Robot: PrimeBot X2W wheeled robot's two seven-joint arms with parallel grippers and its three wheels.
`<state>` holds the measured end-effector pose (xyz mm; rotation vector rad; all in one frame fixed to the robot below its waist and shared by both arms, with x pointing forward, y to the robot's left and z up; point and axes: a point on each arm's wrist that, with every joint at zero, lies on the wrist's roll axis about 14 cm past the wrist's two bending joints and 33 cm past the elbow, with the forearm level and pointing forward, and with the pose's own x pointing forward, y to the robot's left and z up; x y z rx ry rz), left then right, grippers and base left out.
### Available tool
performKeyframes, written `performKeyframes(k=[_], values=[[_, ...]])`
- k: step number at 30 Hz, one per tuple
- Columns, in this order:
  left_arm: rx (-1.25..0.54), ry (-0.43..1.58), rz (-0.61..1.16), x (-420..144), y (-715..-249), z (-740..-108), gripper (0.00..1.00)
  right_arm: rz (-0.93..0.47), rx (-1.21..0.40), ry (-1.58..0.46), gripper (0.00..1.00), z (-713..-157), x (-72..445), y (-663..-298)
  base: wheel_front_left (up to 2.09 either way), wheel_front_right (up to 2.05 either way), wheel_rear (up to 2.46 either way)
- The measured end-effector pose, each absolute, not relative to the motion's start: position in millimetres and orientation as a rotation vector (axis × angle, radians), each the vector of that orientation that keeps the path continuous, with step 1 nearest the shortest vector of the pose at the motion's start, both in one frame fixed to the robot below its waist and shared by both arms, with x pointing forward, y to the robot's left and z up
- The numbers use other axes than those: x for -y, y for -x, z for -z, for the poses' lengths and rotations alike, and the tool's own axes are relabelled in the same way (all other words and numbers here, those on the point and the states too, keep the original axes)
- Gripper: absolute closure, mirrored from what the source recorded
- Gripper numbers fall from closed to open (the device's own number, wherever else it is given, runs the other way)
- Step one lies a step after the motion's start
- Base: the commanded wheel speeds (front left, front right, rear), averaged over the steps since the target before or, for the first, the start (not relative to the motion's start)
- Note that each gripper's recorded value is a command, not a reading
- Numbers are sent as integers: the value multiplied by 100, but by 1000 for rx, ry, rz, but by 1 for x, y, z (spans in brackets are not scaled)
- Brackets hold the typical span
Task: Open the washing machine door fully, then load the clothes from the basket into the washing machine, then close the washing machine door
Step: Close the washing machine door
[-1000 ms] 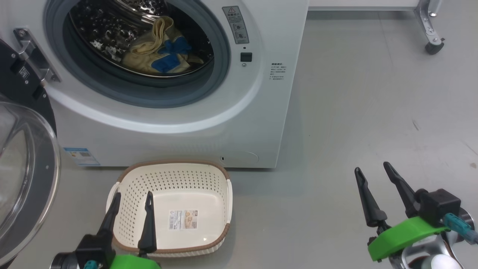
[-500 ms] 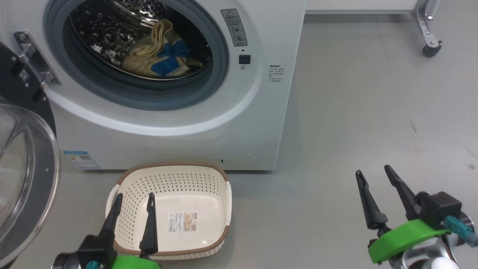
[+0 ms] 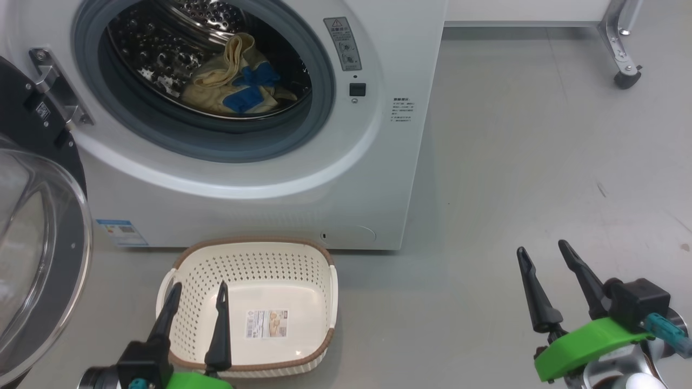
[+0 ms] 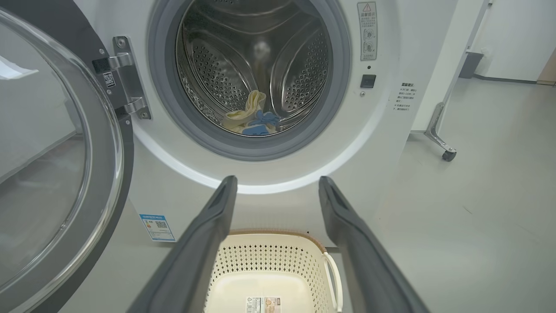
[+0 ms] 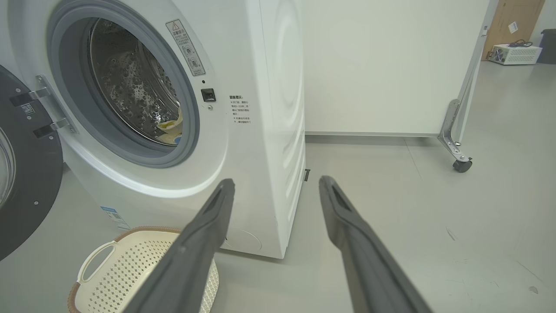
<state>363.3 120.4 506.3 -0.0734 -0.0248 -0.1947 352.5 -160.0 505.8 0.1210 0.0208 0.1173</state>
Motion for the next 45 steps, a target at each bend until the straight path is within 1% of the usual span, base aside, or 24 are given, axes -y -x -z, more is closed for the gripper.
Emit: performKeyframes(k=[7, 16, 21, 45], values=[[12, 71, 202, -118, -362, -504, 0, -119, -24, -125, 0, -505, 159, -353, -117, 117, 0], [6, 70, 208, -117, -364, -502, 0, -112, -33, -125, 0, -502, 161, -354, -173, 173, 0], [5, 72, 210, -117, -364, -502, 0, -108, -39, -125, 0, -500, 162, -355, -97, 97, 0], [10, 71, 209, -118, -364, -503, 0, -102, -45, -125, 0, -498, 165, -355, -6, 6, 0]])
